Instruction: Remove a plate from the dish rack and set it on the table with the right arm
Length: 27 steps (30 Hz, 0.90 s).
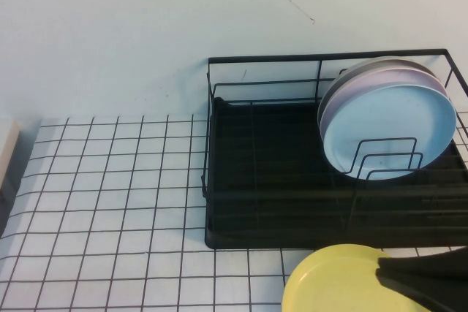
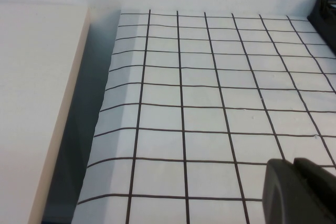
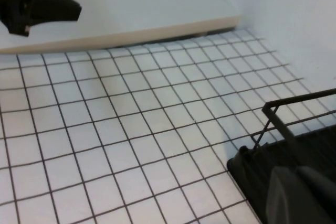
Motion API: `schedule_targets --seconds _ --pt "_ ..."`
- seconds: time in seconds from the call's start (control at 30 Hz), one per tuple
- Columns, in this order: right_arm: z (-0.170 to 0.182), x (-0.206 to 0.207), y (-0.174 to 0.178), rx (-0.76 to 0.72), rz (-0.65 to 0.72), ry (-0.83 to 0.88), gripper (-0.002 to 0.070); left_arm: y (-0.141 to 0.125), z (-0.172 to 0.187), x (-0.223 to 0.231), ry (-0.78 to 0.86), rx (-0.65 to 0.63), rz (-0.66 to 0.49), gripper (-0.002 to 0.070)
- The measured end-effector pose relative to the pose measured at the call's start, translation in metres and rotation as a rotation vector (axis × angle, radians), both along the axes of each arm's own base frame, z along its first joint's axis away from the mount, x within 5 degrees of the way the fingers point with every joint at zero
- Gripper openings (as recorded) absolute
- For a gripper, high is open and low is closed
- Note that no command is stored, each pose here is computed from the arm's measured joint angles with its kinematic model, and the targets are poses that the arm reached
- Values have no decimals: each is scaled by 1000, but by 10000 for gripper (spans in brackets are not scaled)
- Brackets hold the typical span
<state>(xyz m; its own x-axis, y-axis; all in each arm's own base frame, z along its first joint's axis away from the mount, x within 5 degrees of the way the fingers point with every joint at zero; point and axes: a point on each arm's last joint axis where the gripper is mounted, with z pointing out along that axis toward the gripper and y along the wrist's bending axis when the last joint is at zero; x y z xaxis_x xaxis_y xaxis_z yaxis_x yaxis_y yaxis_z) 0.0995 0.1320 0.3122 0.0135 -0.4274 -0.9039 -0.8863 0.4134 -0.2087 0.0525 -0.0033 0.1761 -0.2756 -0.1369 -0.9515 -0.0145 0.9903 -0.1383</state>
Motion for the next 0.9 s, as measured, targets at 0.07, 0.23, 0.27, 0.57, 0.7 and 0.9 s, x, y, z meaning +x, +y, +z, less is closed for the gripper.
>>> schedule_targets --seconds 0.07,0.23,0.27,0.57,0.7,0.9 --pt "3 -5 -6 25 -6 -25 0 0 0 0 0 0 0 -2" --pt "13 -16 -18 58 2 -132 0 0 0 0 0 0 0 -2" --pt "11 -18 -20 63 -1 -133 0 0 0 0 0 0 0 -2" --pt "-23 -1 -42 97 -276 -359 0 0 0 0 0 0 0 -2" --pt "-44 2 -52 85 -380 -416 0 0 0 0 0 0 0 -2" --pt "-57 -2 -80 72 -530 -410 -1 0 0 0 0 0 0 -2"
